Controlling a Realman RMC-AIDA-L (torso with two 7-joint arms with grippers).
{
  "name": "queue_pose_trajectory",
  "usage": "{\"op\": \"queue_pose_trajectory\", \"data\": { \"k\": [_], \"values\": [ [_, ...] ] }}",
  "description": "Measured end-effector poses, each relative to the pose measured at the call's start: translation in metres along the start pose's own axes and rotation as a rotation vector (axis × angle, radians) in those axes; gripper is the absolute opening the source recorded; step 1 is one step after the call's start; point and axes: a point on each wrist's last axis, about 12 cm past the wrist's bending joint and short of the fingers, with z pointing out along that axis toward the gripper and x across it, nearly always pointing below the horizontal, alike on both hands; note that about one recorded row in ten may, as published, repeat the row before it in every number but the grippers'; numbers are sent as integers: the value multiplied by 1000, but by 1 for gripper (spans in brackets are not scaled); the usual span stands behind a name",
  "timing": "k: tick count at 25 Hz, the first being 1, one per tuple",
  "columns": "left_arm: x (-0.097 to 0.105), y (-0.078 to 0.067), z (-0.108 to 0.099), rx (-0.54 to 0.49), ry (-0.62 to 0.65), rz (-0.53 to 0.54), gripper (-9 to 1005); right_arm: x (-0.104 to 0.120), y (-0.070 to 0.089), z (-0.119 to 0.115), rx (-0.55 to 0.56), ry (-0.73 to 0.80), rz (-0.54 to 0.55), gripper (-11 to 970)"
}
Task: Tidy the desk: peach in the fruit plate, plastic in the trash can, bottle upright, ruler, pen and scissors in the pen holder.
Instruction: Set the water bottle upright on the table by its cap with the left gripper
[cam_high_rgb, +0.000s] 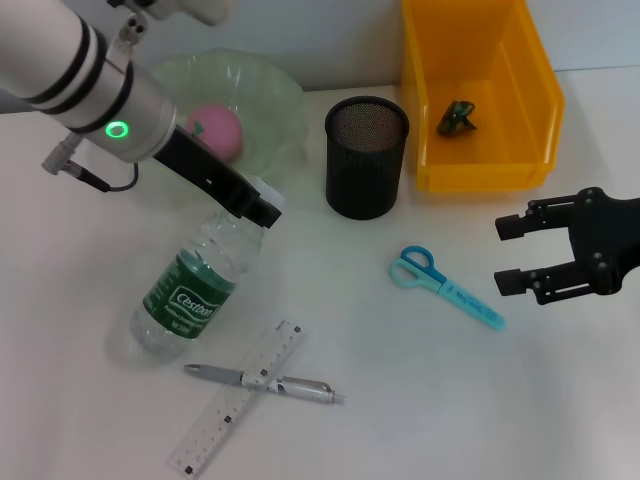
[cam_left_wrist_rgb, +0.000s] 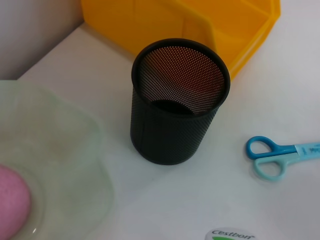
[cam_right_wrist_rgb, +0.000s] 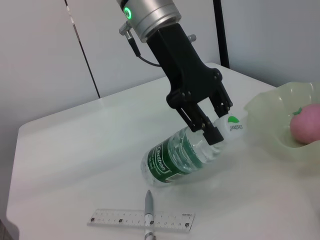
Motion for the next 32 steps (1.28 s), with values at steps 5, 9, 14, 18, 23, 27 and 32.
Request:
{"op": "queue_pose_trajectory", "data": {
  "k": [5,9,14,18,23,27,32],
  "values": [
    [5,3,-7,3,-13,-17,436,-1,0,0,1,0,-2,757],
    [9,7,-14,1,-22,-30,436,-1,-1,0,1,0,-2,757],
    [16,11,-26,-5,-56,-59,436,-1,-1,0,3,-1,-3,757],
    [21,13,-34,-10,-77,-78,436,-2,-1,-1,6,-2,-5,757],
    [26,13,-39,-19,-88,-91,437,-2,-1,-1,8,-4,-5,757],
    [28,14,-42,-22,-99,-99,437,-2,-2,-2,10,-6,-3,757],
    [30,15,-45,-20,-102,-108,437,-2,-2,-2,11,-6,-5,757]
  ]
}}
